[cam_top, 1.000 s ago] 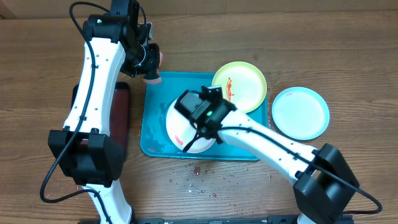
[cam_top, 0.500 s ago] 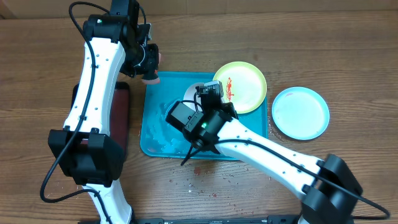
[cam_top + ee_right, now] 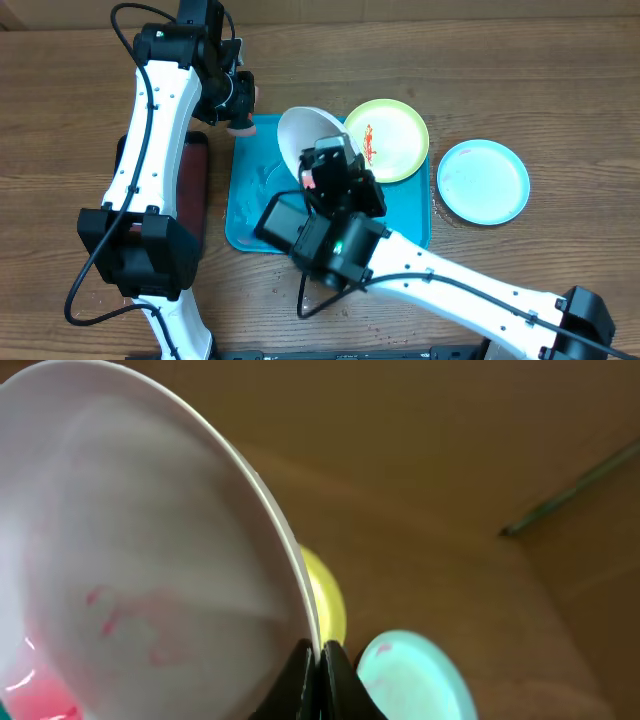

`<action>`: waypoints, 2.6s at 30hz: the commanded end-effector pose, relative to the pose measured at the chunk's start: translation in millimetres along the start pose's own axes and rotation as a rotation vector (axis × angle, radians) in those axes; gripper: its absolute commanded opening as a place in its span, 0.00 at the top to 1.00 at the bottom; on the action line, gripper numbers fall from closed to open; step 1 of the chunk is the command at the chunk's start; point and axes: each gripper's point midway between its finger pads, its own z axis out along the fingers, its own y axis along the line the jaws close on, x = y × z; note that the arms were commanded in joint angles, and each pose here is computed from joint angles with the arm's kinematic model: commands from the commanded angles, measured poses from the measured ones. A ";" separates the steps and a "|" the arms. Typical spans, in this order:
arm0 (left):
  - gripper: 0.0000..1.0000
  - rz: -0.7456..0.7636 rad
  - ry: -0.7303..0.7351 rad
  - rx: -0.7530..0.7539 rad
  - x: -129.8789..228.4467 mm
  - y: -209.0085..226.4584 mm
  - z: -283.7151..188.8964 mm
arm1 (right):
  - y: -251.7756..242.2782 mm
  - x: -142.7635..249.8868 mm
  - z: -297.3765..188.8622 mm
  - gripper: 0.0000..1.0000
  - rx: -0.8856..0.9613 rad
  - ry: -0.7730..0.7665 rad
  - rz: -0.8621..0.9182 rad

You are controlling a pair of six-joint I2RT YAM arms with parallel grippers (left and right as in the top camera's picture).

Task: Clean dirty plates on tray and stack at the side
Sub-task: 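Lift the white plate with right gripper and tilt it upright, then lower the white plate back onto the blue tray with right gripper, then scrub the white plate again with the sponge in left gripper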

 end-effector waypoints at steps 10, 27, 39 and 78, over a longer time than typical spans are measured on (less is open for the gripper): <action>0.96 -0.004 -0.003 -0.005 0.2 -1.5 -1.4 | -40.7 -54.0 -40.2 0.96 0.212 -0.291 0.013; 0.96 -0.005 0.000 -0.006 1.0 -1.4 -1.4 | -21.9 -37.8 -30.1 0.96 0.087 -0.192 0.108; 0.96 -0.005 0.001 -0.006 1.0 -1.4 -1.4 | 66.2 92.4 34.4 0.96 -0.314 0.589 0.454; 0.96 -0.007 0.004 -0.005 2.0 -1.9 -1.3 | 137.3 157.2 105.3 0.66 -0.855 0.930 0.472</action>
